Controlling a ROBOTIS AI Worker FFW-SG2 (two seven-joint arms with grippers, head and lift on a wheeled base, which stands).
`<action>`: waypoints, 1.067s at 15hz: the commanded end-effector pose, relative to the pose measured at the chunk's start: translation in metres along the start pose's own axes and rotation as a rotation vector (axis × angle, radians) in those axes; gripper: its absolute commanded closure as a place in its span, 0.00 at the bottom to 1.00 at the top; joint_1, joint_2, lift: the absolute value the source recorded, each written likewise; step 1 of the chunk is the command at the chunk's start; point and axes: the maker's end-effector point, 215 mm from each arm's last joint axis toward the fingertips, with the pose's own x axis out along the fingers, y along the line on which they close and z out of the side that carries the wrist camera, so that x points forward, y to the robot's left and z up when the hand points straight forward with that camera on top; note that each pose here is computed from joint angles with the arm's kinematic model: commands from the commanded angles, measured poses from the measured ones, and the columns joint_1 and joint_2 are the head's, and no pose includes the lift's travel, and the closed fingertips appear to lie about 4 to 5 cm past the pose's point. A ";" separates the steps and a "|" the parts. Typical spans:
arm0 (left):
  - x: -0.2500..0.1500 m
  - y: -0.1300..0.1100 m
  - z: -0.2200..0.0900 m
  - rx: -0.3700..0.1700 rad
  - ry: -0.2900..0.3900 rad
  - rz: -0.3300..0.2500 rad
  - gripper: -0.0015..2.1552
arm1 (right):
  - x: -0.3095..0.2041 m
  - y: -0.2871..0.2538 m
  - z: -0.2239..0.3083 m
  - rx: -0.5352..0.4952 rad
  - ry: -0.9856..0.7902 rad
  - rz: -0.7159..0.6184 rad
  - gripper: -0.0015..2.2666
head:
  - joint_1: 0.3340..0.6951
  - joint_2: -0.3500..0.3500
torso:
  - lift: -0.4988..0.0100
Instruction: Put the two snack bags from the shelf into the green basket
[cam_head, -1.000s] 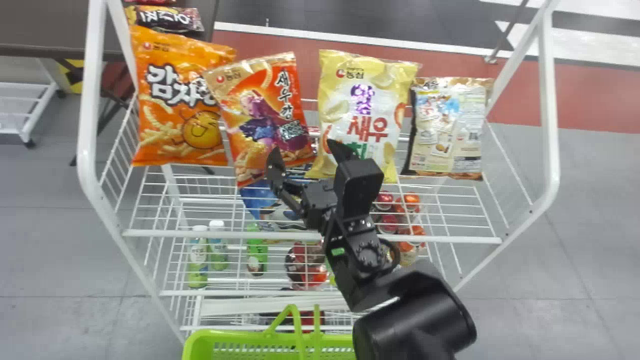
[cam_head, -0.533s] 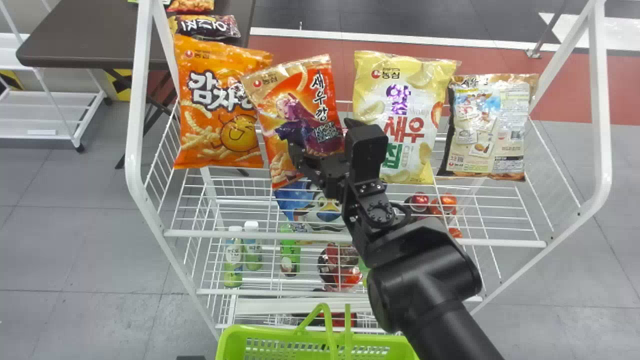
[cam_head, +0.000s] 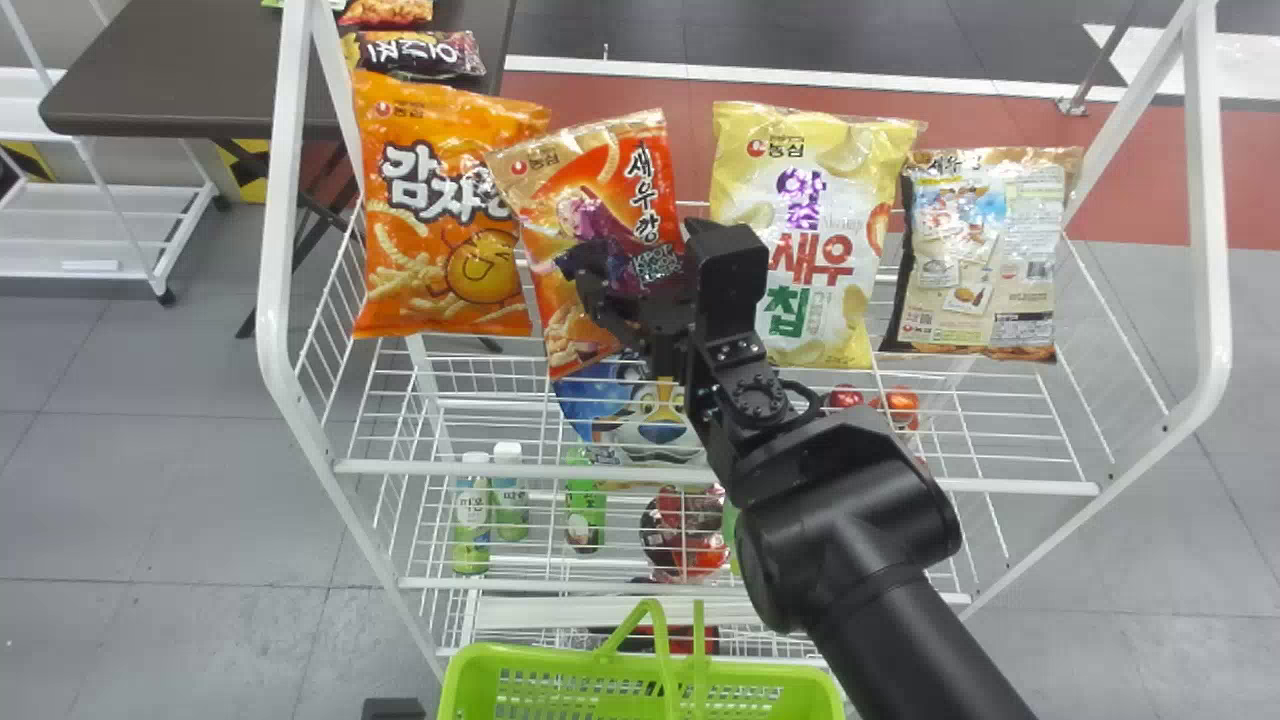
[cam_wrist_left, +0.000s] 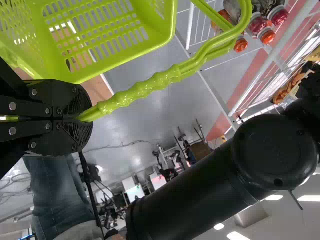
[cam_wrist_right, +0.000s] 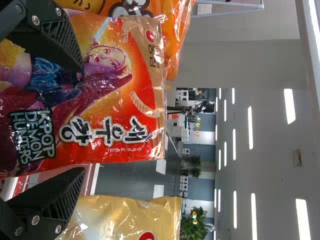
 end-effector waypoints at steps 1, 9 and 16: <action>0.001 0.001 0.001 -0.002 -0.001 -0.002 0.79 | 0.005 0.002 -0.003 -0.002 0.014 0.010 0.05 | 1.00 0.43 | 0.96; 0.004 0.004 0.004 -0.006 -0.006 -0.010 0.79 | 0.013 0.037 -0.030 0.047 0.116 0.171 0.05 | 1.00 0.49 | 0.96; 0.005 0.009 0.005 -0.015 -0.018 -0.020 0.79 | 0.034 0.020 -0.031 -0.004 0.125 0.168 0.23 | 1.00 0.48 | 0.96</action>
